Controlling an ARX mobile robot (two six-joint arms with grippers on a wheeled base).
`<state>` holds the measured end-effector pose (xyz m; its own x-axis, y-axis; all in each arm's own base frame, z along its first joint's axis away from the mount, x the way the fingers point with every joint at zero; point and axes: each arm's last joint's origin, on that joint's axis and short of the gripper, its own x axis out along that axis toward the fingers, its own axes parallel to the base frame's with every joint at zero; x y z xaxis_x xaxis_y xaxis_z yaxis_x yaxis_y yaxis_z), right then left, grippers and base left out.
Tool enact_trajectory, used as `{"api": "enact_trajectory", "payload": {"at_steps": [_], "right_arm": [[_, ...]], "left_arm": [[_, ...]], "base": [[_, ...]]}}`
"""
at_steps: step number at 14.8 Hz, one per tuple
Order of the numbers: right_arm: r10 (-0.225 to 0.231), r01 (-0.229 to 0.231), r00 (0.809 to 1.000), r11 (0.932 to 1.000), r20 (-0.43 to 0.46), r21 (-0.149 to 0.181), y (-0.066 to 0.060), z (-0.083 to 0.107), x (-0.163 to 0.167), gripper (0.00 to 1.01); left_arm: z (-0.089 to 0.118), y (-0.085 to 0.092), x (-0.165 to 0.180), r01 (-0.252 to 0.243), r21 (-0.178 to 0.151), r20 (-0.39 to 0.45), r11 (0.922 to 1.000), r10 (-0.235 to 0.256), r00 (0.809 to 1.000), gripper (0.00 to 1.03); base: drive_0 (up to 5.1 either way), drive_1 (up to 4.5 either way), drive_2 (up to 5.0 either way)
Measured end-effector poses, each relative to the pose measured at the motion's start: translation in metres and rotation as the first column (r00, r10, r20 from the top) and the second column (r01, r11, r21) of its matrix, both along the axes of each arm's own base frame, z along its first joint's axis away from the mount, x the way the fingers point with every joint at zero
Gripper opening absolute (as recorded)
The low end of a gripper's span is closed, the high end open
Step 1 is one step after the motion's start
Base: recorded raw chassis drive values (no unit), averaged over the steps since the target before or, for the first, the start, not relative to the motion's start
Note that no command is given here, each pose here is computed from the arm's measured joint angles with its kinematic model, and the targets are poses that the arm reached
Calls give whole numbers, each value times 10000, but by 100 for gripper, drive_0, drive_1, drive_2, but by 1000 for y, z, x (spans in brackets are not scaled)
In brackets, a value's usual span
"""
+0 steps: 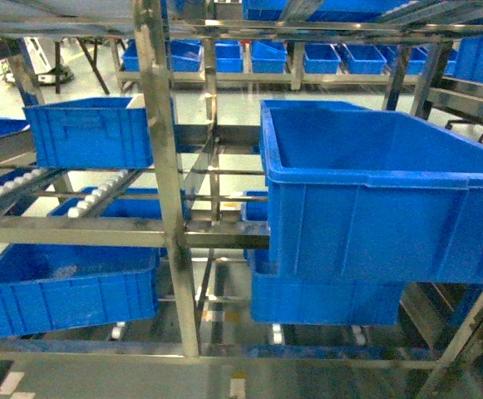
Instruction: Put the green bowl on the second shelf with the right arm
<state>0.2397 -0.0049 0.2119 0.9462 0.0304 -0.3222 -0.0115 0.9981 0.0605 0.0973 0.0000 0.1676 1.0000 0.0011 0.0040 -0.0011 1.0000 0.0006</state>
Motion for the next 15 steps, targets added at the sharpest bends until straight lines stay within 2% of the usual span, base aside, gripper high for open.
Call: {"api": "enact_trajectory", "payload": {"at_steps": [12, 15], "right_arm": [[-1, 1, 10000, 10000, 8, 3, 0, 0, 0, 2], [-1, 1, 10000, 10000, -38, 5, 0, -1, 0, 2]], "left_arm": [[0, 0, 0, 11, 0, 8, 10000, -11, 10000, 98], [0, 0, 0, 11, 0, -23, 10000, -11, 10000, 98]], "base": [[1, 432, -431], [0, 0, 0]]}}
